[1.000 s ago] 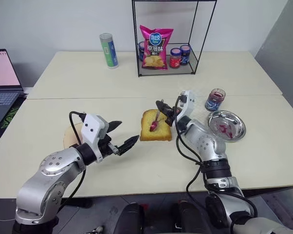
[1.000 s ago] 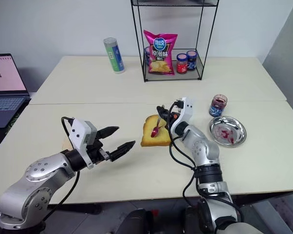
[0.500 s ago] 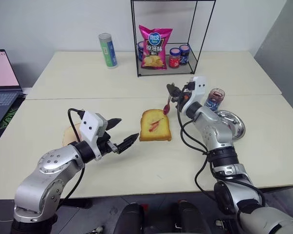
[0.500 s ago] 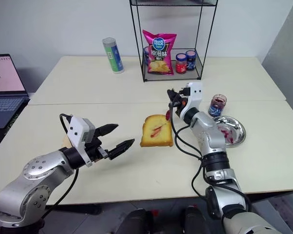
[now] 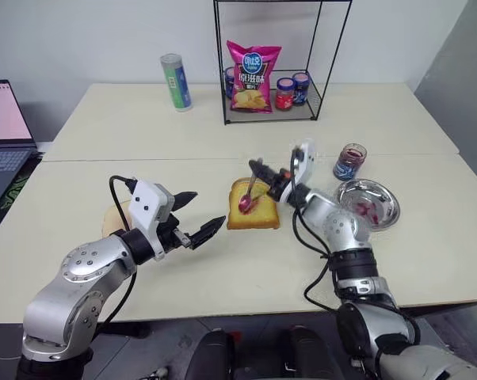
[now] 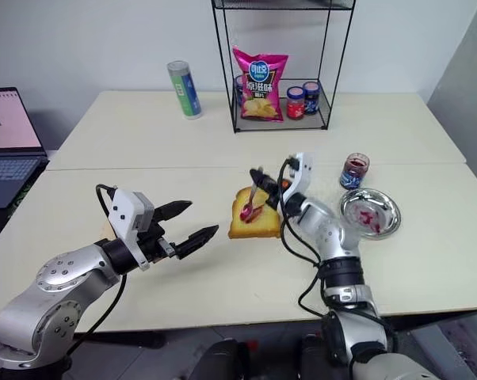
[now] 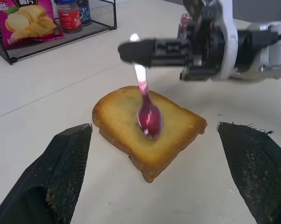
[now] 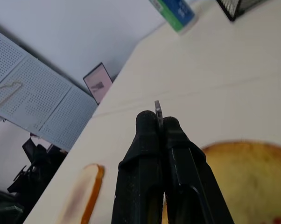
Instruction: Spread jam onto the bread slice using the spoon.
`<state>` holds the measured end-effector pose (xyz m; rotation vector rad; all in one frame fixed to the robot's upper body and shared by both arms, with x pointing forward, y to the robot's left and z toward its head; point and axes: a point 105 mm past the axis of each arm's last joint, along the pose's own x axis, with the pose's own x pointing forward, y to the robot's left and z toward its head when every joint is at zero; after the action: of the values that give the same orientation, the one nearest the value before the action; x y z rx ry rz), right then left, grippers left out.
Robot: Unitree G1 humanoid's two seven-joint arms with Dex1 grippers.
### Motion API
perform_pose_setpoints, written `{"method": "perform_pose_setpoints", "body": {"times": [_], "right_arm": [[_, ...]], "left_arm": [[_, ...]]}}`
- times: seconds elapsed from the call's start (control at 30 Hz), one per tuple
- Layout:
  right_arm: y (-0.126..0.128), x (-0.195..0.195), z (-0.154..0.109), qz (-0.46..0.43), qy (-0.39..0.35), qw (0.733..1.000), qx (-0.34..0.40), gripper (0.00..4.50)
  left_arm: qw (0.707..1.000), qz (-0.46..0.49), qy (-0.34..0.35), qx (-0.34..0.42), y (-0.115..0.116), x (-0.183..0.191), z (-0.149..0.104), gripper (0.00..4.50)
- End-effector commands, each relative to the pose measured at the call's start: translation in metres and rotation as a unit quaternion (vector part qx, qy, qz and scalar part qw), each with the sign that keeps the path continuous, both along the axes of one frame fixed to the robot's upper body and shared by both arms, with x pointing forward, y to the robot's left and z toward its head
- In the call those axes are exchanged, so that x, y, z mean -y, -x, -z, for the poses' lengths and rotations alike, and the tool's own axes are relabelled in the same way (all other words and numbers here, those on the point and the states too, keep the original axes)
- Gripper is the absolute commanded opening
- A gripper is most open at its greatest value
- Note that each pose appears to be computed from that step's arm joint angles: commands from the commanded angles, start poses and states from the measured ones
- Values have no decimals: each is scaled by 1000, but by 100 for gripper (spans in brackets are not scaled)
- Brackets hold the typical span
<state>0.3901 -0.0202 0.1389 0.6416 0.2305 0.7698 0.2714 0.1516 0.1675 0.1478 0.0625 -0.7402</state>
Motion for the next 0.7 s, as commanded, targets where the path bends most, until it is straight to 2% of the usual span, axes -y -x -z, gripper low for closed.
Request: {"method": "perform_pose_setpoints", "body": {"times": [0.03, 0.43, 0.63, 0.7], "right_arm": [[-7, 1, 2, 10, 25, 999, 26, 7], [-65, 51, -26, 167, 96, 976, 106, 7], [-67, 48, -51, 154, 35, 981, 115, 7], [-57, 36, -60, 101, -19, 989, 109, 7]], "left_arm": [[1000, 6, -3, 15, 3, 1, -7, 450], [1000, 15, 0, 19, 0, 6, -10, 450], [1000, 16, 0, 19, -1, 6, -10, 450], [1000, 15, -1, 18, 0, 5, -10, 450]]}}
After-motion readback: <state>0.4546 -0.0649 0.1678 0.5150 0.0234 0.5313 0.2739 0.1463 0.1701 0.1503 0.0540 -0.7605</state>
